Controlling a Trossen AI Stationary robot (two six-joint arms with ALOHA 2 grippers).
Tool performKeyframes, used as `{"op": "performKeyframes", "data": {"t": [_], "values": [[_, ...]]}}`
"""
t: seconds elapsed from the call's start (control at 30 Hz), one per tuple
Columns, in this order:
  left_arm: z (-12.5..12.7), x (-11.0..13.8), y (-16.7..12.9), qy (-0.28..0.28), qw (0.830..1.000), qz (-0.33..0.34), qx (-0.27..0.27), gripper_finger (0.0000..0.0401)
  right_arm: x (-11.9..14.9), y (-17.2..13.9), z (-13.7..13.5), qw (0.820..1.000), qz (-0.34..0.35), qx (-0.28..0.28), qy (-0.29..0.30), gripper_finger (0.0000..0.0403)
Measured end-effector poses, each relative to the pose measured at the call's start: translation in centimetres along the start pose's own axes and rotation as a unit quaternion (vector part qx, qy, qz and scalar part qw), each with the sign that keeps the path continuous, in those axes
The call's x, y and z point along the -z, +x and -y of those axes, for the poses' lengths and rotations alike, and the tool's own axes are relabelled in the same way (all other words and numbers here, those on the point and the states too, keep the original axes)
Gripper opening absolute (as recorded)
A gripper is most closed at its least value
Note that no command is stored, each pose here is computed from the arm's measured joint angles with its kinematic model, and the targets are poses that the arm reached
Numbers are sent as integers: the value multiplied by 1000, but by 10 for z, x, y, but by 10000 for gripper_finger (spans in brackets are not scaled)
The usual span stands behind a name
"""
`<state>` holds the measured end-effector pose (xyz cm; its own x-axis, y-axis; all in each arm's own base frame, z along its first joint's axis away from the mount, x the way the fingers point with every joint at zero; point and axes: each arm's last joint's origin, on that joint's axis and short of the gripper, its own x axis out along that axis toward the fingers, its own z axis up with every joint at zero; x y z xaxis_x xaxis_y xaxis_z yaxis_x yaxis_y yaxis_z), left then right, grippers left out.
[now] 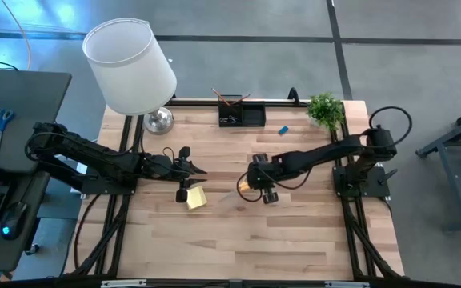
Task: Pick and place office supplies into organizer
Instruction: Put the scissors into the desk organizer
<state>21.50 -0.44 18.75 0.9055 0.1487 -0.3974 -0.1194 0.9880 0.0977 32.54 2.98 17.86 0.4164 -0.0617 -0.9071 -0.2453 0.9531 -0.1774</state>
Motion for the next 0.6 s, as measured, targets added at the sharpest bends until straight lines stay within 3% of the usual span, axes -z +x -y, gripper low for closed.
{"op": "performKeyframes", "data": {"t": [0.17,0.6], "values": [[0,0,0,0,1000,0,0,99,-9,-14,4,1000,-21,5,-14,1],[0,0,0,0,1000,0,0,99,-13,-31,14,988,-87,124,-34,2]]}}
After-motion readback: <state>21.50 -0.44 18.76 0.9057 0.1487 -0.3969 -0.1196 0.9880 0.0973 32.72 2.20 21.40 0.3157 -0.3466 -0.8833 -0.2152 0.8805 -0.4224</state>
